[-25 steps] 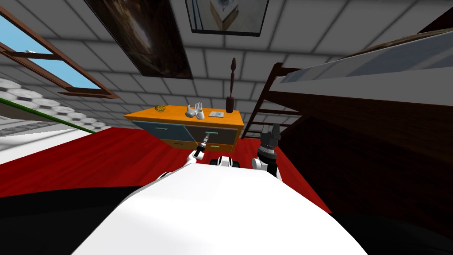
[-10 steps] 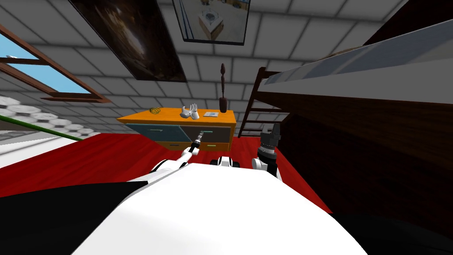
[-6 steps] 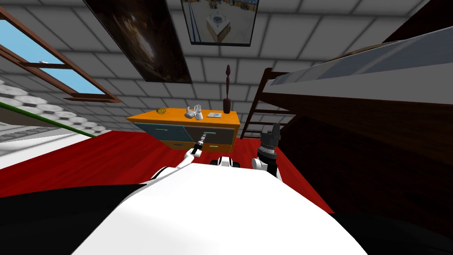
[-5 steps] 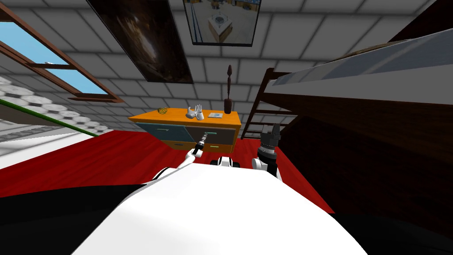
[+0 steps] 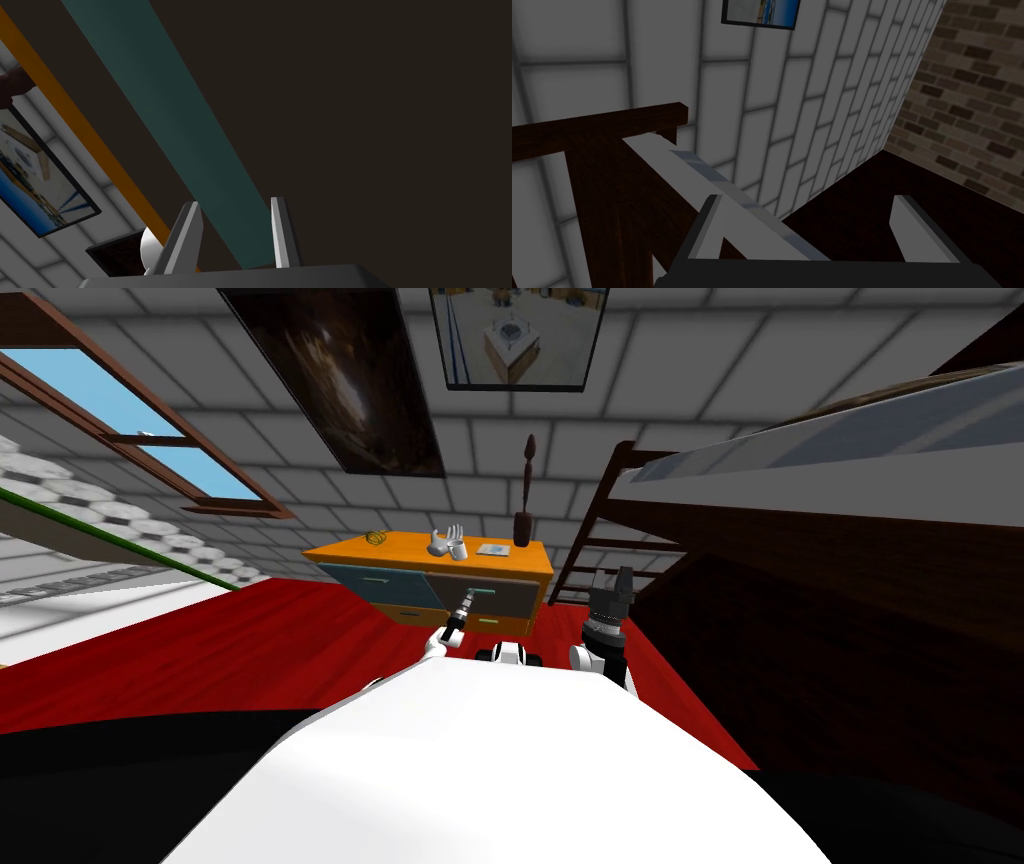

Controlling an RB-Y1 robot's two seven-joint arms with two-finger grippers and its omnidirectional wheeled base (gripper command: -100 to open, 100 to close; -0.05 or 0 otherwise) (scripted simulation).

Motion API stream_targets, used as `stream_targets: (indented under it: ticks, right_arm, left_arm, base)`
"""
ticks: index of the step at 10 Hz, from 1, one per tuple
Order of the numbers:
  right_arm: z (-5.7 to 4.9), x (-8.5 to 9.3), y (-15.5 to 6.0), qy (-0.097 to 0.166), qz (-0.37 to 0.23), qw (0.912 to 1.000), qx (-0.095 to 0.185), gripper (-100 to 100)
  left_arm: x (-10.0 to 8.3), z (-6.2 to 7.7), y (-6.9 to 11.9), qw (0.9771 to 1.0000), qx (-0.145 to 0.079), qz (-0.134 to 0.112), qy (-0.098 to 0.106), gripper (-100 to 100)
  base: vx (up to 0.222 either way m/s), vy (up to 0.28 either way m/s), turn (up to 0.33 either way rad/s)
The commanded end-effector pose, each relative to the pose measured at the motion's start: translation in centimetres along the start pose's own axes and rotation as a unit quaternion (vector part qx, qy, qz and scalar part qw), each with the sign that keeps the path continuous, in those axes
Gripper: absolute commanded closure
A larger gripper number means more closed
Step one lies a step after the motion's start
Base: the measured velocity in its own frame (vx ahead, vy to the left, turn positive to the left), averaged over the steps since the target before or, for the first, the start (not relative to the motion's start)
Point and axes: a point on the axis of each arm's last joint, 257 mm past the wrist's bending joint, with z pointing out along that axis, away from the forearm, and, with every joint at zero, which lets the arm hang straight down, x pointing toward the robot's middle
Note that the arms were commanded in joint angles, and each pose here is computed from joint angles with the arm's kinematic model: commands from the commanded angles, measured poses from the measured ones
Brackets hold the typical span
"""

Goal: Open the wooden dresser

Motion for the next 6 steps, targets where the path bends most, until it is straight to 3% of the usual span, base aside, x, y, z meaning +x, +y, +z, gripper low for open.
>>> stream_targets:
  ticks: [1, 2, 3, 4, 5, 6]
  right_arm:
    - [0.0, 0.0, 0.0, 0.000, 0.000, 1.0000, 0.000, 0]
    - [0.0, 0.0, 0.0, 0.000, 0.000, 1.0000, 0.000, 0]
    - [0.0, 0.0, 0.0, 0.000, 0.000, 1.0000, 0.000, 0]
    - [0.0, 0.0, 0.0, 0.000, 0.000, 1.0000, 0.000, 0]
    - [0.0, 0.0, 0.0, 0.000, 0.000, 1.0000, 0.000, 0]
    - [0.0, 0.0, 0.0, 0.000, 0.000, 1.0000, 0.000, 0]
  left_arm:
    - [2.7, -1.5, 0.6, 0.9997, -0.019, -0.002, 0.013, 100]
    - [2.5, -2.0, 0.4, 0.9998, -0.017, -0.001, 0.010, 100]
    - [3.9, -1.9, -0.8, 0.9998, -0.012, 0.000, 0.013, 100]
    - [3.7, -2.5, -0.7, 0.9999, -0.013, 0.000, 0.011, 100]
    - [4.9, -2.5, -1.9, 0.9999, -0.010, 0.001, 0.012, 100]
    - [4.7, -2.9, -1.9, 0.9999, -0.010, 0.002, 0.009, 100]
  base:
    - [0.030, 0.044, 0.099]
    - [0.032, 0.044, 0.046]
    - [0.047, 0.077, 0.077]
    - [0.039, 0.056, 0.036]
    - [0.049, 0.050, 0.109]
    - [0.048, 0.044, 0.040]
